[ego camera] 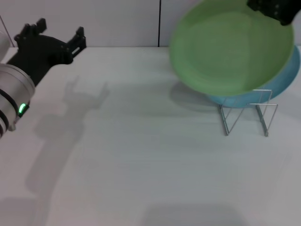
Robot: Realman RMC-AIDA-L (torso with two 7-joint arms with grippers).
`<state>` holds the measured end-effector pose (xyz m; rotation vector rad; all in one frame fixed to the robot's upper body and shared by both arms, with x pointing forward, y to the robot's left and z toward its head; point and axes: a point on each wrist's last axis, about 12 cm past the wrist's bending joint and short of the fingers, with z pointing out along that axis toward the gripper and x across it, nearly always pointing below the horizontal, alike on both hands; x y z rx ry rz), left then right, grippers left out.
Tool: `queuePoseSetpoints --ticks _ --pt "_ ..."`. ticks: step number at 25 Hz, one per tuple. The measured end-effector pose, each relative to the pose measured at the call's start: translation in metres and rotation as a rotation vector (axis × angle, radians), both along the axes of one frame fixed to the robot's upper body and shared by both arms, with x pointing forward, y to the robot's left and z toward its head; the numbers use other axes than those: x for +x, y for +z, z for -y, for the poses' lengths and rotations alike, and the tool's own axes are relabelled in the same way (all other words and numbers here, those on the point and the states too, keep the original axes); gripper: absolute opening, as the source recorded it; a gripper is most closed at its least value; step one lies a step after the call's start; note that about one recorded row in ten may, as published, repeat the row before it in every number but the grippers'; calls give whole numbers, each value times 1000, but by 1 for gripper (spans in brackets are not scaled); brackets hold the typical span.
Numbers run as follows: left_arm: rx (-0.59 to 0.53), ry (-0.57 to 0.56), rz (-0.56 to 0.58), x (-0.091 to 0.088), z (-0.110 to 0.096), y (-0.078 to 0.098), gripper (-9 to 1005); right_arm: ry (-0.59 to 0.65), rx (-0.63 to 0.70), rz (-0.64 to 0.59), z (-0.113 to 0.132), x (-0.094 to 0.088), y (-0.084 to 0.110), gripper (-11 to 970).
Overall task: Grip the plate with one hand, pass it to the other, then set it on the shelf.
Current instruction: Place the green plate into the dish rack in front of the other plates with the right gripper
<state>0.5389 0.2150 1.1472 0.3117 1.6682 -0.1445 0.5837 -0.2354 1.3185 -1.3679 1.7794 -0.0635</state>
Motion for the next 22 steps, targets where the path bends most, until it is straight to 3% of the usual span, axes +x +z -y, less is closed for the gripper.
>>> queuePoseSetpoints --ticks 8,22 --pt "-21 -8 -14 -3 5 -8 861 20 -91 15 13 -8 -10 81" --pt "-32 -17 -13 0 9 -8 861 -1 -137 -20 28 -15 -23 82"
